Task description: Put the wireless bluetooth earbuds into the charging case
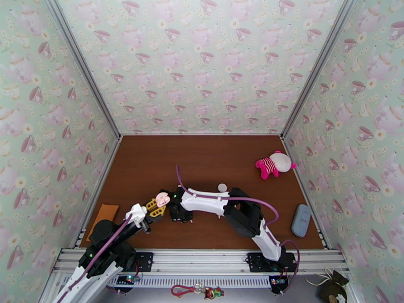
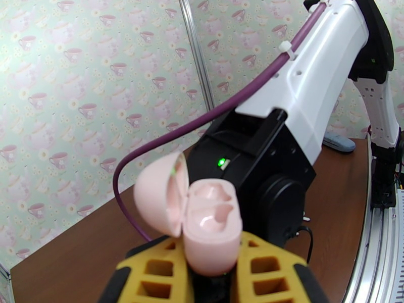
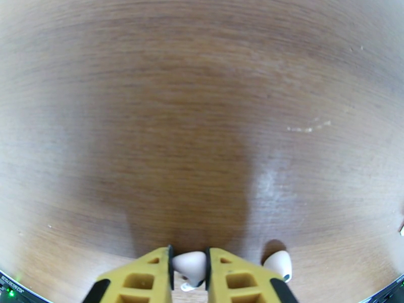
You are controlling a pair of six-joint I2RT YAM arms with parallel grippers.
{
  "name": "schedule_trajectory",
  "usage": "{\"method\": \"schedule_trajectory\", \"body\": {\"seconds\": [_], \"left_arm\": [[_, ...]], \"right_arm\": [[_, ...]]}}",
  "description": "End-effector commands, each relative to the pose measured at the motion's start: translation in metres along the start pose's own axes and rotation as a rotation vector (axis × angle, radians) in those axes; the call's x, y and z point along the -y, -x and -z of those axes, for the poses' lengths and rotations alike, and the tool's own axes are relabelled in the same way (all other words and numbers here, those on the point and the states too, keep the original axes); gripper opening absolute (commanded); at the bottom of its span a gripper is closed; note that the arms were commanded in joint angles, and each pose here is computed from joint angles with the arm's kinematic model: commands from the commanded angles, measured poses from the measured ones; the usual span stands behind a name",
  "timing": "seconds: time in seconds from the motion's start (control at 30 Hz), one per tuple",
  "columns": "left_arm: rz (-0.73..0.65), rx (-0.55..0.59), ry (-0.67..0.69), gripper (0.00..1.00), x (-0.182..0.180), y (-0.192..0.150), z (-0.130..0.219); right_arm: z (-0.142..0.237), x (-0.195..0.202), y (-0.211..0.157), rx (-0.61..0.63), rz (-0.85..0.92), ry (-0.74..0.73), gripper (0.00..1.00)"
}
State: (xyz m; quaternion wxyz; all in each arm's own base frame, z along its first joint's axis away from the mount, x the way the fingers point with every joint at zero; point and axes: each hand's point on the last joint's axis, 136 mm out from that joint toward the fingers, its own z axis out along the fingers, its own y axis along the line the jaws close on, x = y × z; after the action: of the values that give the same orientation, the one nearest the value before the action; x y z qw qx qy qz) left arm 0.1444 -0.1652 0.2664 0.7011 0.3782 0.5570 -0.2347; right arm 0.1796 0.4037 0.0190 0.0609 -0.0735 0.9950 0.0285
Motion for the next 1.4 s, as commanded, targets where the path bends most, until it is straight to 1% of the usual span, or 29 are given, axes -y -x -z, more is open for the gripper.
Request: {"method": "schedule_trajectory", "body": {"seconds": [0.0,0.37,0.8,1.17,1.27,1.37], "left_arm": [[-0.019,0.003,-0.015,0.0,0.004,-0.002,0.001],[-0.016,-0.003,-0.011,0.0,0.003,-0.004,0.0],[-0.007,-0.022,0.004,0.0,0.0,-0.008,-0.002],[0.01,-0.036,0.019,0.0,-0.003,-0.011,-0.004],[0.026,-0.04,0.014,0.0,-0.002,-0.012,-0.005],[0.028,-0.041,0.011,0.0,-0.002,-0.012,-0.005]], "right_arm": [[0.013,0.0,0.007,0.055,0.006,0.009,0.22],[0.036,0.006,0.012,0.105,0.0,0.028,0.22],[0.091,0.034,0.022,0.228,-0.015,0.029,0.22],[0.141,0.053,0.026,0.319,-0.046,0.073,0.22],[0.143,0.054,0.025,0.321,-0.046,0.087,0.23],[0.139,0.053,0.02,0.295,-0.051,0.093,0.23]]}}
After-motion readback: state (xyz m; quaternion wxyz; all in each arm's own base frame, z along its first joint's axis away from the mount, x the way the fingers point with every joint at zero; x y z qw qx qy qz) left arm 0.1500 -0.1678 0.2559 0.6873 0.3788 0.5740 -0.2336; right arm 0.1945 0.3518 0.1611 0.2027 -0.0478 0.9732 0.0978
